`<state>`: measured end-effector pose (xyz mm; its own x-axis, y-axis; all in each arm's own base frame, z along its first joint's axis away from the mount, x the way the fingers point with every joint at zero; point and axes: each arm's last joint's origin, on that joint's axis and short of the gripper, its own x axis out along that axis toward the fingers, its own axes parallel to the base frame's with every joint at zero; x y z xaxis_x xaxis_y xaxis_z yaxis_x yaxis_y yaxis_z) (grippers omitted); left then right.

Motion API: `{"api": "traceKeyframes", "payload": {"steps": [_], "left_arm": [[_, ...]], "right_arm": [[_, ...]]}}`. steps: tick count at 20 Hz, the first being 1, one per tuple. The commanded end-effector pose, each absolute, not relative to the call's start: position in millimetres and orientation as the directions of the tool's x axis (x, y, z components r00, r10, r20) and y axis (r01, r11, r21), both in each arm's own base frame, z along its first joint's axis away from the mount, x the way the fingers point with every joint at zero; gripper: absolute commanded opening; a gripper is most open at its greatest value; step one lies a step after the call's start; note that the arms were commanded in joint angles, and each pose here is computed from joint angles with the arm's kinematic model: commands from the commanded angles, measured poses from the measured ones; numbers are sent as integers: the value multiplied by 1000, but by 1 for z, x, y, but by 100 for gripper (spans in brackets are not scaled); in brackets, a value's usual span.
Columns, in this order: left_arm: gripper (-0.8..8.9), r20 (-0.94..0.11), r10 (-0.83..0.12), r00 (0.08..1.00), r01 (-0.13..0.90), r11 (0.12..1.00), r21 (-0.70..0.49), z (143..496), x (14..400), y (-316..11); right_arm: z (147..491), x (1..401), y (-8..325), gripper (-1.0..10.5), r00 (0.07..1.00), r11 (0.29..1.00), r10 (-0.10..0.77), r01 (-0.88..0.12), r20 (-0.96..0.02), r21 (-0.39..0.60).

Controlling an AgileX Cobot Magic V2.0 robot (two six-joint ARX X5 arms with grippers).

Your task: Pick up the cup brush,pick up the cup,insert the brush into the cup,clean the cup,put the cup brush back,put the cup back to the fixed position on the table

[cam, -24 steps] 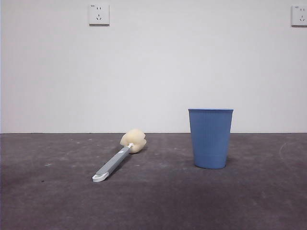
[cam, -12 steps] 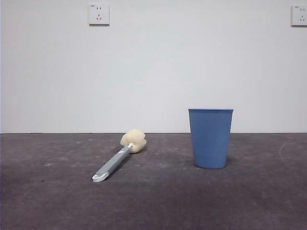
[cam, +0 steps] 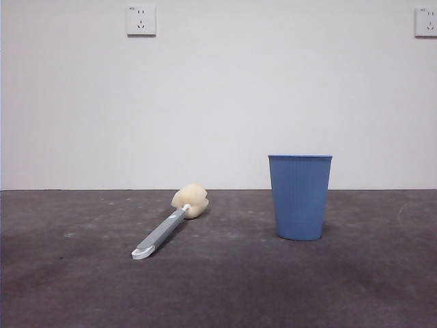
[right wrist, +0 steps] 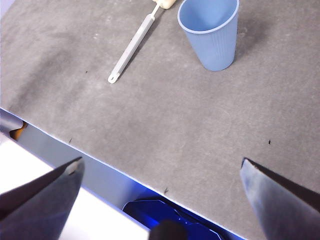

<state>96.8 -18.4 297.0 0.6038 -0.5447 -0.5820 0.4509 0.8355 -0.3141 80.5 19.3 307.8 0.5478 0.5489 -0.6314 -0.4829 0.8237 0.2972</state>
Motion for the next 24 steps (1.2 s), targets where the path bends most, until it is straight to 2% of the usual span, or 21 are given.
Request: {"api": "traceKeyframes", "payload": {"steps": [1, 7, 11, 17, 24], "left_arm": [[503, -590, -545, 596, 465, 833, -300, 302, 110, -22], [503, -654, -515, 555, 458, 845, -277, 292, 165, -59], [502, -700, -398, 593, 397, 901, -177, 267, 202, -104], [501, -789, -270, 552, 379, 924, -51, 229, 251, -163], [500, -858, -196, 474, 351, 936, -19, 187, 287, -190]], "right_arm": [[309, 81, 19, 567, 553, 824, 549, -484, -627, 295], [309, 82, 20, 567, 549, 824, 549, -482, -631, 298], [309, 82, 20, 567, 549, 824, 549, -481, -631, 298], [309, 82, 20, 566, 549, 826, 549, -469, -631, 311], [309, 82, 20, 566, 549, 827, 549, -464, -631, 316]]}}
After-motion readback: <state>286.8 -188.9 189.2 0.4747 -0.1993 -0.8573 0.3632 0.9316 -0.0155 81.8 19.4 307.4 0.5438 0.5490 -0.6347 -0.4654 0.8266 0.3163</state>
